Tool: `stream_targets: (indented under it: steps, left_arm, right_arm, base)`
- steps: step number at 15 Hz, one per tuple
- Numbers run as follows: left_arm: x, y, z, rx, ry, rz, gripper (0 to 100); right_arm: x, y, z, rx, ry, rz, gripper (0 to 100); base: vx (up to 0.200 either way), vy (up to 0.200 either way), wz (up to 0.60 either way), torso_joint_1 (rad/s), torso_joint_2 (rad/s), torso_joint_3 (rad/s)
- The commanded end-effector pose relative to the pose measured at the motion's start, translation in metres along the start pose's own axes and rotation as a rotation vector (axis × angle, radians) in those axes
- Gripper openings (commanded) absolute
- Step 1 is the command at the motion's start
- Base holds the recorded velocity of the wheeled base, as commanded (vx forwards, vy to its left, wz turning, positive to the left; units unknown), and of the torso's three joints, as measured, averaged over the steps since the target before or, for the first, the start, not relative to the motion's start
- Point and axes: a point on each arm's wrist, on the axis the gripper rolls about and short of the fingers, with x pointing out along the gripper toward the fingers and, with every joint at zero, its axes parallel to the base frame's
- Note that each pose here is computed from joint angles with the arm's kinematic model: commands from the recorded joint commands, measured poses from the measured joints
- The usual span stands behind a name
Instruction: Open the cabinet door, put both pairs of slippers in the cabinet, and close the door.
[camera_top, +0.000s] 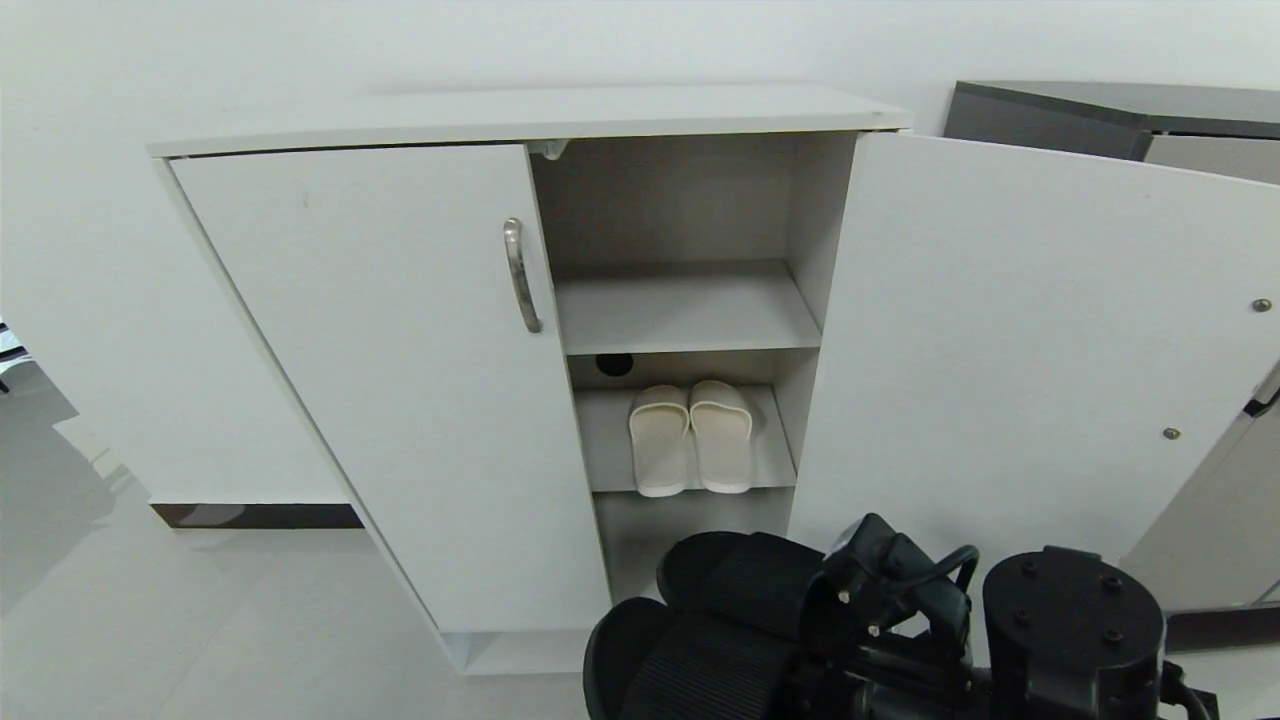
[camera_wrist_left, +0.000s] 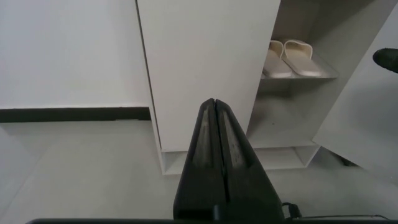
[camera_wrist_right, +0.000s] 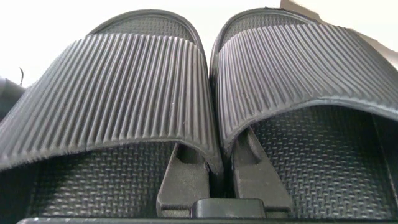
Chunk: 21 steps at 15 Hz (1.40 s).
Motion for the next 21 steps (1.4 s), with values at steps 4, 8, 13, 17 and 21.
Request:
stream_targets:
  steps: [4,8,13,17,21]
  left_arm:
    - [0.0,0.0,0.0,0.001,0.0,0.0,0]
    - [0.0,0.0,0.0,0.001,0.0,0.001,0]
    - [0.0,0.0,0.0,0.001,0.0,0.001,0]
    - [0.0,0.0,0.0,0.004,0.0,0.001,0]
    - [0.0,0.0,0.0,0.006,0.0,0.001,0]
  right_arm:
    - [0.031,0.006,0.051,0.011,0.049,-0.345,0]
    - [0.065,0.038,0.104,0.245,0.107,-0.707,0]
    - [0.105,0.007,0.121,0.136,-0.119,-0.826,0]
    - [0.135,0.002,0.125,0.069,-0.215,-0.834,0]
    - [0.135,0.002,0.149,0.057,-0.192,-0.848,0]
  base:
    - [0.0,0.0,0.0,0.0,0.0,0.0]
    - [0.0,0.0,0.0,0.0,0.0,0.0]
    - [0.0,0.0,0.0,0.0,0.0,0.0]
    - [0.0,0.0,0.0,0.0,0.0,0.0]
    - [0.0,0.0,0.0,0.0,0.0,0.0]
